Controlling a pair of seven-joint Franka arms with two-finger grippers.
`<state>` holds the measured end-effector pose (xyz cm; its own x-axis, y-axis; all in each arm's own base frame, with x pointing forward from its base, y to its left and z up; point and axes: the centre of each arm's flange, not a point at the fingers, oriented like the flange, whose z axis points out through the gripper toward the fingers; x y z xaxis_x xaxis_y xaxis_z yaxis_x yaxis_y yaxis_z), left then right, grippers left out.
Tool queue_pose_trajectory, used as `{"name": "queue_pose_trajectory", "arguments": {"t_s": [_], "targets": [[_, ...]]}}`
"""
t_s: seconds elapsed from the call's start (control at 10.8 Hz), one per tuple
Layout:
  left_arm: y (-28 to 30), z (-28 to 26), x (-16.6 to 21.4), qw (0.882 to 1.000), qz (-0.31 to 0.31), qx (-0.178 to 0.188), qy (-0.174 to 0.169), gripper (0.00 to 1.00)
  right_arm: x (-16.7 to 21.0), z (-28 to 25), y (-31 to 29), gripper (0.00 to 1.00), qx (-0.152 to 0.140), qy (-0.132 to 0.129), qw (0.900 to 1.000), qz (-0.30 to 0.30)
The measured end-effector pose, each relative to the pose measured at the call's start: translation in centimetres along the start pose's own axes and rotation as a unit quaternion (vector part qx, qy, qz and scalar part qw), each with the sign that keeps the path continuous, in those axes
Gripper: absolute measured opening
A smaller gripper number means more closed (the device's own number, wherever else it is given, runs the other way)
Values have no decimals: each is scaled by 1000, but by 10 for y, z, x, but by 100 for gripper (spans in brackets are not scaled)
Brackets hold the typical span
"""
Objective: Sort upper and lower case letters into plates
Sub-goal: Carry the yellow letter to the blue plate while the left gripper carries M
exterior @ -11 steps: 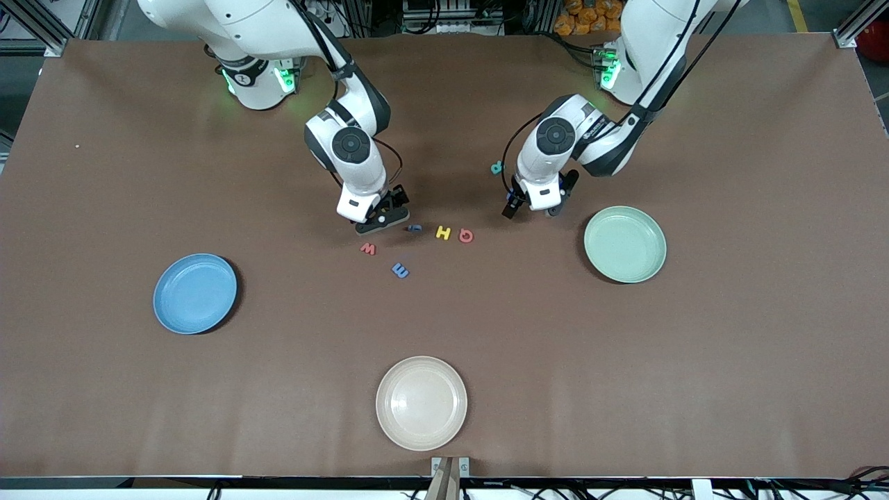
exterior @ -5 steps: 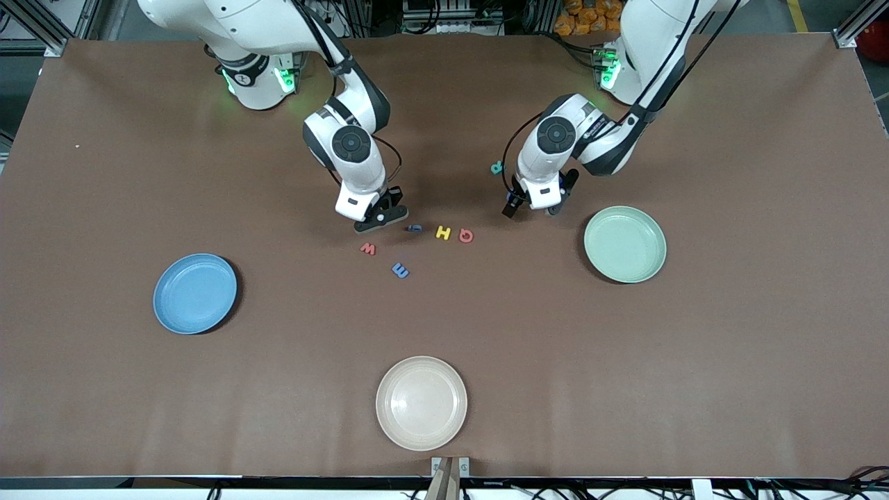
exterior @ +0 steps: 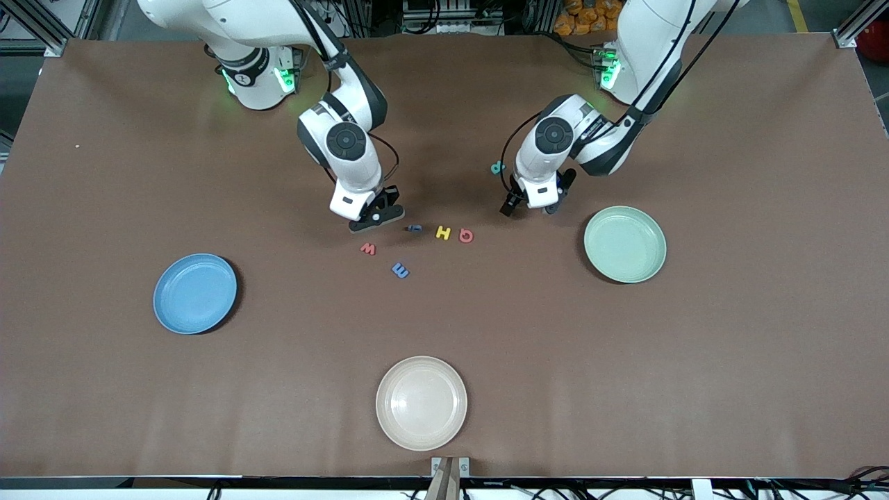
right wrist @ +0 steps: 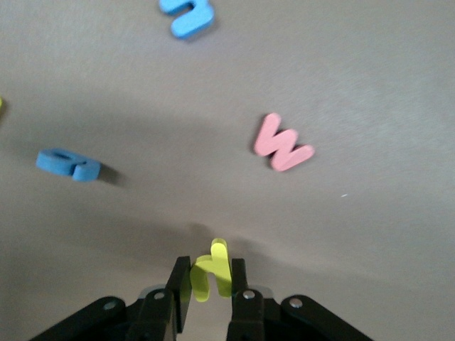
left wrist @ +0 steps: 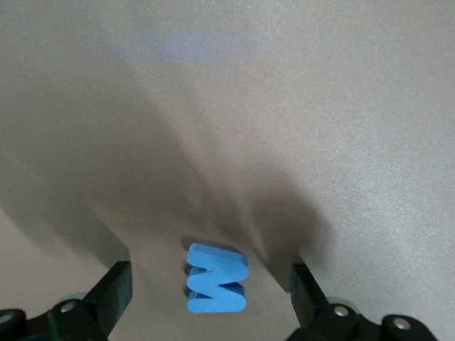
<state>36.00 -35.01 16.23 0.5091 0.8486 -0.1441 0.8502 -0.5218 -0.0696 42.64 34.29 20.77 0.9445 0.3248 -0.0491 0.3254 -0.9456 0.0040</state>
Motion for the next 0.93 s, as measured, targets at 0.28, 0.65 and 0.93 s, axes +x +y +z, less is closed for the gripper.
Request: {"name": "queue_pose_trajectory", "arguments": {"t_s": [0.28,0.65,0.93], "targets": [[3,-2,-1,1000,0,-8,-2,80,30,-31,51,27,-5,-5,999,40],[1,-5,-3,1000,3,-7,0,42,59,-49,170,27,-48,8,996,73],[2,-8,-3,1000,3,-10,1,37,55,-51,253,27,-72,-8,993,90]]}}
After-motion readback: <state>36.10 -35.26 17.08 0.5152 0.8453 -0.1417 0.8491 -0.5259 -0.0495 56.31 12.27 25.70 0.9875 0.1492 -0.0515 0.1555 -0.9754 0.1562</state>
